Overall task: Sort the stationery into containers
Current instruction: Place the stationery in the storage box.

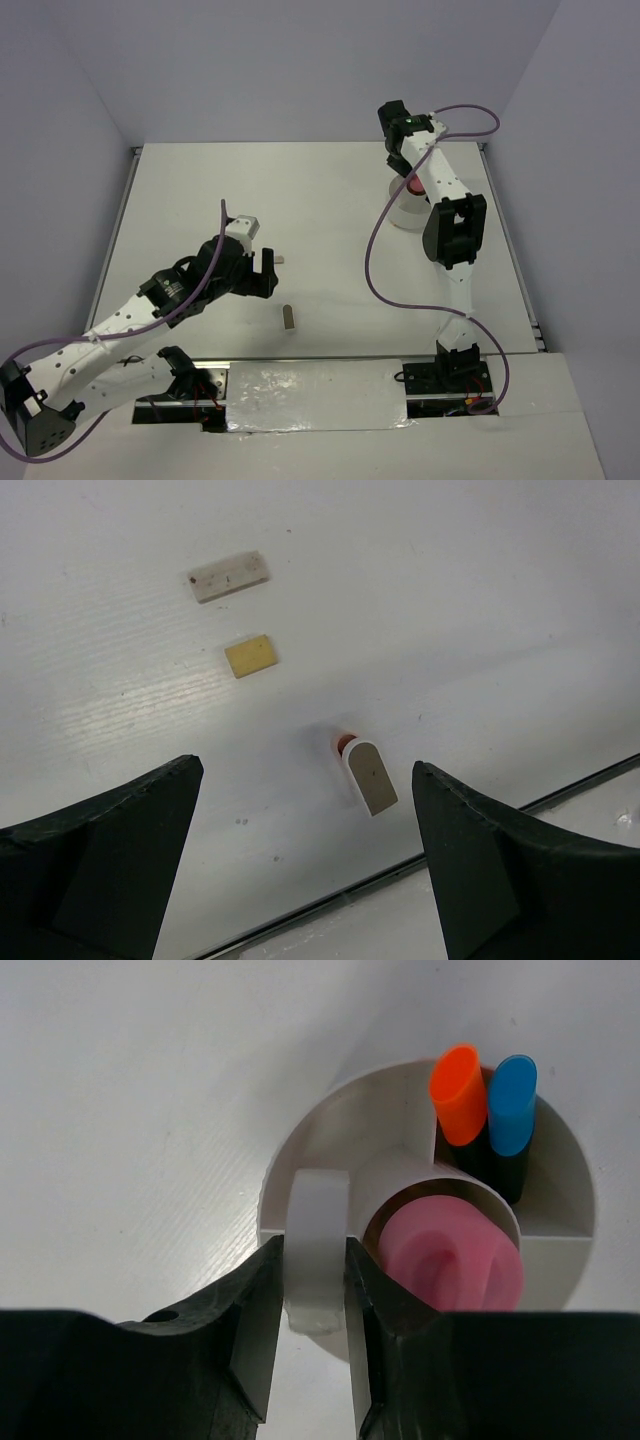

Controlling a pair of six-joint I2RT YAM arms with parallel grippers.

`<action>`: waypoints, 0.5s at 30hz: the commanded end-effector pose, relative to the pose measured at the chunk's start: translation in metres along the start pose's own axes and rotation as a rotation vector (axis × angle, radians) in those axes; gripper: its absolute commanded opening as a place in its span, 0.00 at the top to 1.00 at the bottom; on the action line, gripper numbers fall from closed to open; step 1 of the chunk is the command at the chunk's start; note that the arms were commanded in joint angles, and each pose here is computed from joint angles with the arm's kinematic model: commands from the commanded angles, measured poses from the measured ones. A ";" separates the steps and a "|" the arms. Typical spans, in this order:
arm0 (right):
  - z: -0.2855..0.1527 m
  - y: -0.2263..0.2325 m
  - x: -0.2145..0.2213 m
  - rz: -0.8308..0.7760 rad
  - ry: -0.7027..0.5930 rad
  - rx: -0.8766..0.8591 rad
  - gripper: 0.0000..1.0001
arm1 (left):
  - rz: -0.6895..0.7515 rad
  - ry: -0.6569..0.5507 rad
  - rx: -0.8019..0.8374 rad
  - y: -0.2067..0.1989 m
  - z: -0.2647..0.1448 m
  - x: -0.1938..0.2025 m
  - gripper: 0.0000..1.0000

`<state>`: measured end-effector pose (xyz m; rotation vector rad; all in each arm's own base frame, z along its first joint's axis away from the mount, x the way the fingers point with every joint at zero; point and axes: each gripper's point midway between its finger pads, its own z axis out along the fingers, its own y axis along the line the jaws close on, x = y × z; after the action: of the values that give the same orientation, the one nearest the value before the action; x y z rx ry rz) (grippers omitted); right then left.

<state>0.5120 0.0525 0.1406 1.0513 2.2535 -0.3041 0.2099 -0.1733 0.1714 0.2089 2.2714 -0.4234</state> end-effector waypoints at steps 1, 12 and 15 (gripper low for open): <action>-0.011 -0.001 -0.013 0.023 -0.033 -0.006 0.62 | 0.010 -0.037 0.045 -0.006 -0.003 -0.008 0.01; -0.020 0.004 -0.028 0.025 -0.047 -0.048 0.49 | -0.002 -0.031 0.068 -0.008 -0.004 -0.007 0.01; -0.038 0.015 -0.042 0.049 -0.067 -0.125 0.48 | -0.004 -0.033 0.059 -0.006 -0.004 -0.008 0.01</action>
<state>0.5168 0.0525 0.1494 1.0280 2.2525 -0.2755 0.2054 -0.1744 0.1689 0.2170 2.2841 -0.4666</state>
